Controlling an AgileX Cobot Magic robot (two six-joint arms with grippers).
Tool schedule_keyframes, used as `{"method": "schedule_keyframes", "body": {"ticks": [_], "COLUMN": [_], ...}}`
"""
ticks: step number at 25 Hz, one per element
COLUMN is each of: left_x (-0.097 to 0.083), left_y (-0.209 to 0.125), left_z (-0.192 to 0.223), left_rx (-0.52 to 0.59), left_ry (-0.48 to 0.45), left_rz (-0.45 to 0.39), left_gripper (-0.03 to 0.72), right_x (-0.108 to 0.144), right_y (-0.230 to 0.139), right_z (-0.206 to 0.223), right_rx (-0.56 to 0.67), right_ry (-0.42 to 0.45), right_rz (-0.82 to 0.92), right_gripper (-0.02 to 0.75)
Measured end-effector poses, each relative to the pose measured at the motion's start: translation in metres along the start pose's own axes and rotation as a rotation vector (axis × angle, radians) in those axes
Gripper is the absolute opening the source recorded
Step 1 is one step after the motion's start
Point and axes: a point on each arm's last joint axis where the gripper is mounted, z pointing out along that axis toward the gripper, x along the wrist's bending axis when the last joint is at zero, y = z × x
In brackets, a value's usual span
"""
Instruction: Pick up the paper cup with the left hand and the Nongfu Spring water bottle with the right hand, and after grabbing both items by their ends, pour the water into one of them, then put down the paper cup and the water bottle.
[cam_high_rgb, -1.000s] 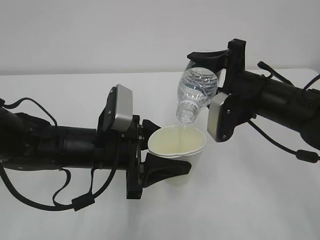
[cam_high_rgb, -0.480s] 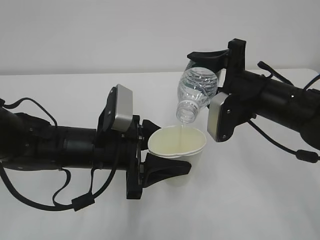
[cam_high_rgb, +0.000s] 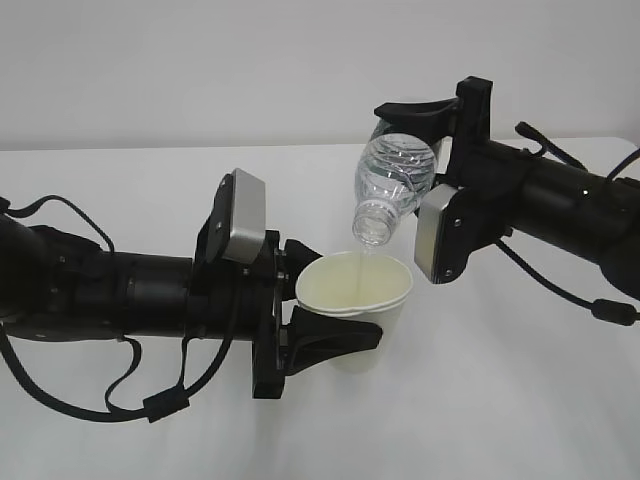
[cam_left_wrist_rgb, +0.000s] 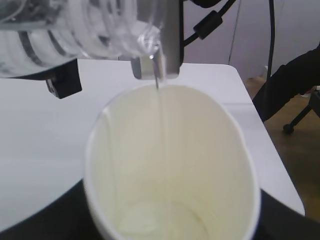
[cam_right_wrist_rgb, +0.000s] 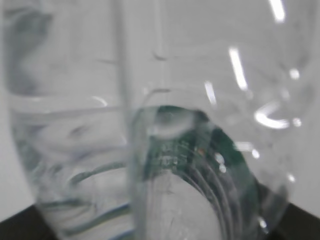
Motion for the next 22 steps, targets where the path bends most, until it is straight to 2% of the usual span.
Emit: {"method": "schedule_keyframes", "body": {"ticks": [22], "left_x": [0.0], "left_y": [0.0], "left_z": [0.0], "left_rx": [0.0], "left_ry": [0.0], "left_rz": [0.0], "left_gripper": [0.429], "right_x": [0.0], "right_y": [0.0], "right_z": [0.0], "right_rx": [0.0], "right_ry": [0.0], "right_rz": [-0.013], "right_gripper": [0.483]}}
